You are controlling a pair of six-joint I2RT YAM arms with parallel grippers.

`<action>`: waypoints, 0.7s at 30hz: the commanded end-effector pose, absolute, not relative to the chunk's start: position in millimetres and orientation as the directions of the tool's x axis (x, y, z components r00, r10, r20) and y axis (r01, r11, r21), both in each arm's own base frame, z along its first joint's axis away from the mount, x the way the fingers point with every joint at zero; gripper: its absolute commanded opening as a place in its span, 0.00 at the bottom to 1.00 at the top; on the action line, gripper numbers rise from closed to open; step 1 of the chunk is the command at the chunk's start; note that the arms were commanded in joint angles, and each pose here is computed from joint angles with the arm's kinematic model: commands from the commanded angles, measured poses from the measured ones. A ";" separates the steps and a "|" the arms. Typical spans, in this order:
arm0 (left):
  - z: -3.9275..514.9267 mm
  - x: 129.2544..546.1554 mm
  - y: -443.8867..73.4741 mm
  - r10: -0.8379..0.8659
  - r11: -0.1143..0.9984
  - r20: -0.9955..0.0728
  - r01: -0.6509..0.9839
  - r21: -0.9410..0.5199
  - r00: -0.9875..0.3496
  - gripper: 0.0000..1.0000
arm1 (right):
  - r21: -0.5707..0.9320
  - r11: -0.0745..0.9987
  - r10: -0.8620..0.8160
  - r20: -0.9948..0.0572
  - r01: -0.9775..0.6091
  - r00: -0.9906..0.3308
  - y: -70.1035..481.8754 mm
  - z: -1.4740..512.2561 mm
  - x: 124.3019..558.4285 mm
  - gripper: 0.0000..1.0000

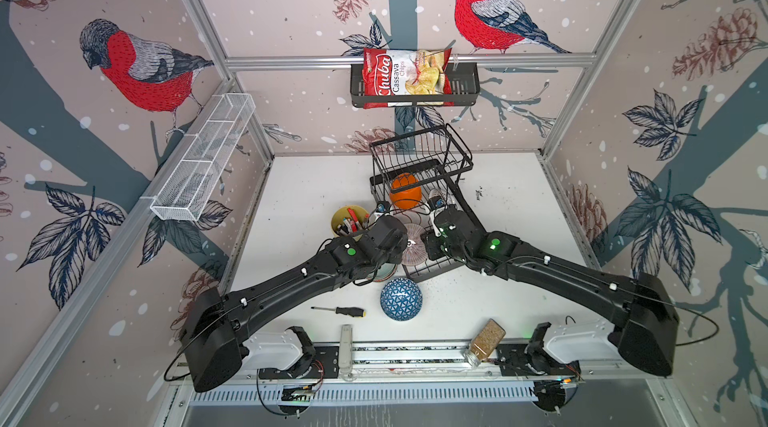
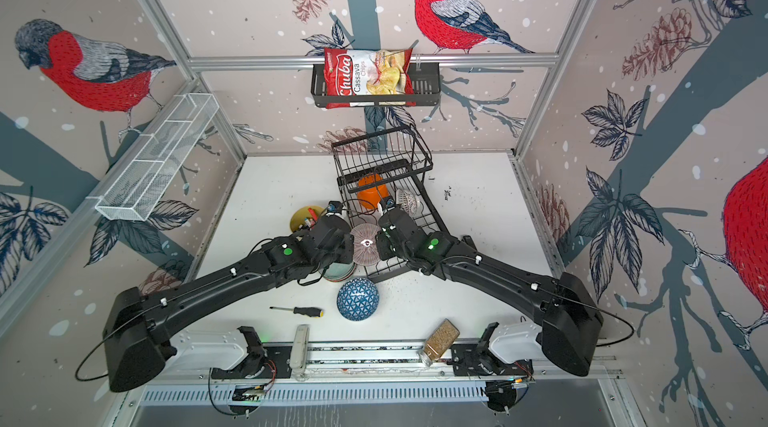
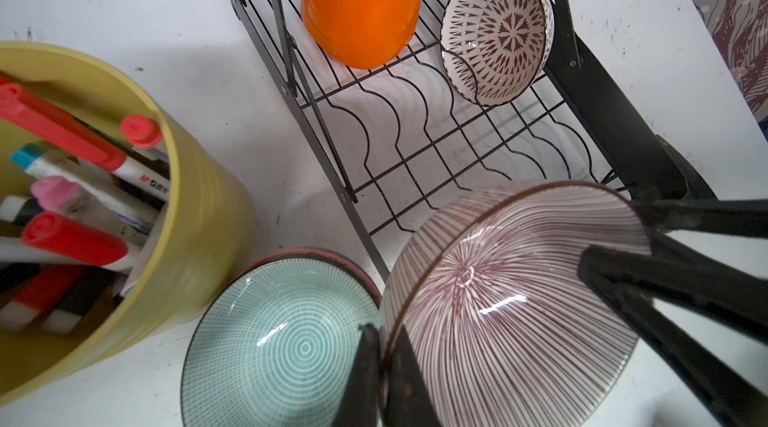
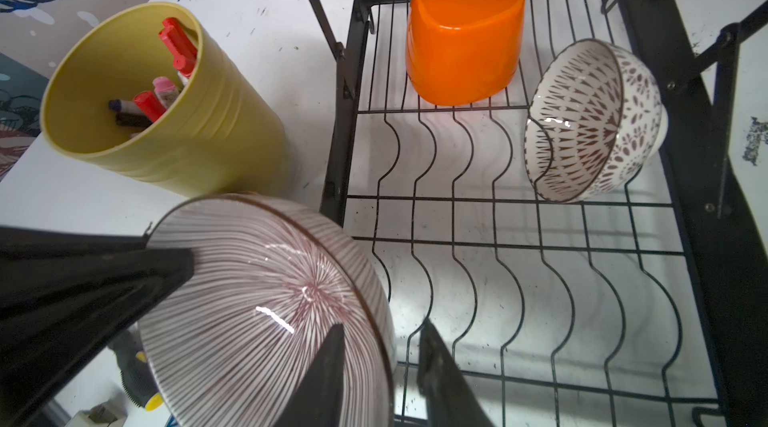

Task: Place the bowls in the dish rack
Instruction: 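Lift the pink-striped bowl with the left gripper while the right gripper approaches it, then close the right gripper on the pink-striped bowl while the left gripper releases and withdraws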

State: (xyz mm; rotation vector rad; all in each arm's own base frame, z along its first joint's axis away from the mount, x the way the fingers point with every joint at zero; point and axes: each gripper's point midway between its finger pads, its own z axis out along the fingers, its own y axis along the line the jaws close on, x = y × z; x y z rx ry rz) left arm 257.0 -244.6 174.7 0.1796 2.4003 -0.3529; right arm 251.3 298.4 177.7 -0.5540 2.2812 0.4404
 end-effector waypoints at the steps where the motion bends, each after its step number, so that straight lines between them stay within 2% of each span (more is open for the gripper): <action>1: 195.0 268.1 -258.4 0.000 0.936 -0.707 0.248 -0.249 -0.708 0.00 | 0.128 0.866 -0.243 -0.737 -0.483 -0.631 297.5 180.0 258.2 0.29; 7: 194.5 269.4 -260.8 0.003 0.933 -0.707 0.256 -0.252 -0.707 0.00 | 0.095 0.881 -0.255 -0.730 -0.464 -0.634 297.3 175.6 264.4 0.19; 16: 189.6 270.4 -259.4 0.010 0.936 -0.702 0.253 -0.244 -0.712 0.00 | 0.054 0.894 -0.273 -0.722 -0.444 -0.636 297.5 170.9 270.1 0.10; 21: 187.2 269.9 -259.5 0.011 0.936 -0.700 0.254 -0.244 -0.714 0.00 | 0.040 0.897 -0.282 -0.717 -0.441 -0.638 300.4 168.0 271.6 0.02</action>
